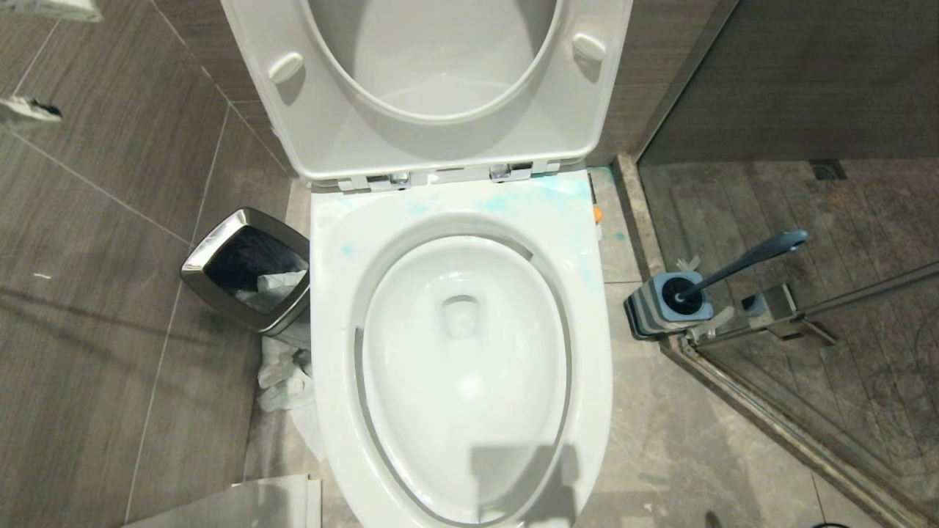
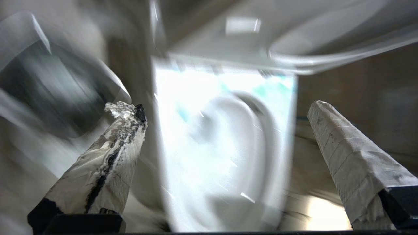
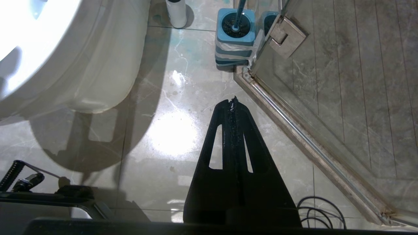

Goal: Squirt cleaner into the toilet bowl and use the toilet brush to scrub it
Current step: Pour in the cleaning agent

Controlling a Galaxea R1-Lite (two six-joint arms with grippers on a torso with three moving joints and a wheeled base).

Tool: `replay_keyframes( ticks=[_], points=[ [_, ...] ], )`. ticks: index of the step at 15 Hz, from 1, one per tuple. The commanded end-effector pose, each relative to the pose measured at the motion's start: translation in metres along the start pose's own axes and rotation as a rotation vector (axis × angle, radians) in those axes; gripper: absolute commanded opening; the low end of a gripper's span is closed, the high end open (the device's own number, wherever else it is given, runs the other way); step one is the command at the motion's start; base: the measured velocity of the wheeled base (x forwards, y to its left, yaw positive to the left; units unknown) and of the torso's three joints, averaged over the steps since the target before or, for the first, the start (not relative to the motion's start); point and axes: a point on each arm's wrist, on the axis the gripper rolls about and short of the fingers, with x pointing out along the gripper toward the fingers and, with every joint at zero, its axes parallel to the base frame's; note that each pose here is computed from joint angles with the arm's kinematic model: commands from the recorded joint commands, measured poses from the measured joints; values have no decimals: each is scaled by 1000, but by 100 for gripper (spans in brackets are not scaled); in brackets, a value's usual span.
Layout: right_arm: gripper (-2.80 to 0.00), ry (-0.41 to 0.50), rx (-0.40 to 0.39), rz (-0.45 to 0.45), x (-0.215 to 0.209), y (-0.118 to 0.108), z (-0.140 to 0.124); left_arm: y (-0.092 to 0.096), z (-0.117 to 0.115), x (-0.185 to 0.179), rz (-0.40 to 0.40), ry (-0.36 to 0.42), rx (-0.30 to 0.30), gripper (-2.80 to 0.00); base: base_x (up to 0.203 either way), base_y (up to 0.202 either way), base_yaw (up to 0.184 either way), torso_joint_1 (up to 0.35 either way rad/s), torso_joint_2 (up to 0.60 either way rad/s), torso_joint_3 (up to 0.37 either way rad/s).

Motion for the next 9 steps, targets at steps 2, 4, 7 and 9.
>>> replay_keyframes(
  ticks=[2,4,7,9],
  points=[
    [-280,1,-1,1,0,0,0,-33,22,-36,-19,-335,593,-280,0,0,0,0,0,0],
    [-280,1,-1,1,0,0,0,-46,25,-52,-40,-435,674,-280,0,0,0,0,0,0],
    [-280,1,-1,1,0,0,0,-72,15,-91,-101,-551,751,-280,0,0,0,0,0,0],
    [-280,1,-1,1,0,0,0,-87,-2,-127,-112,-614,795,-280,0,0,0,0,0,0]
  ],
)
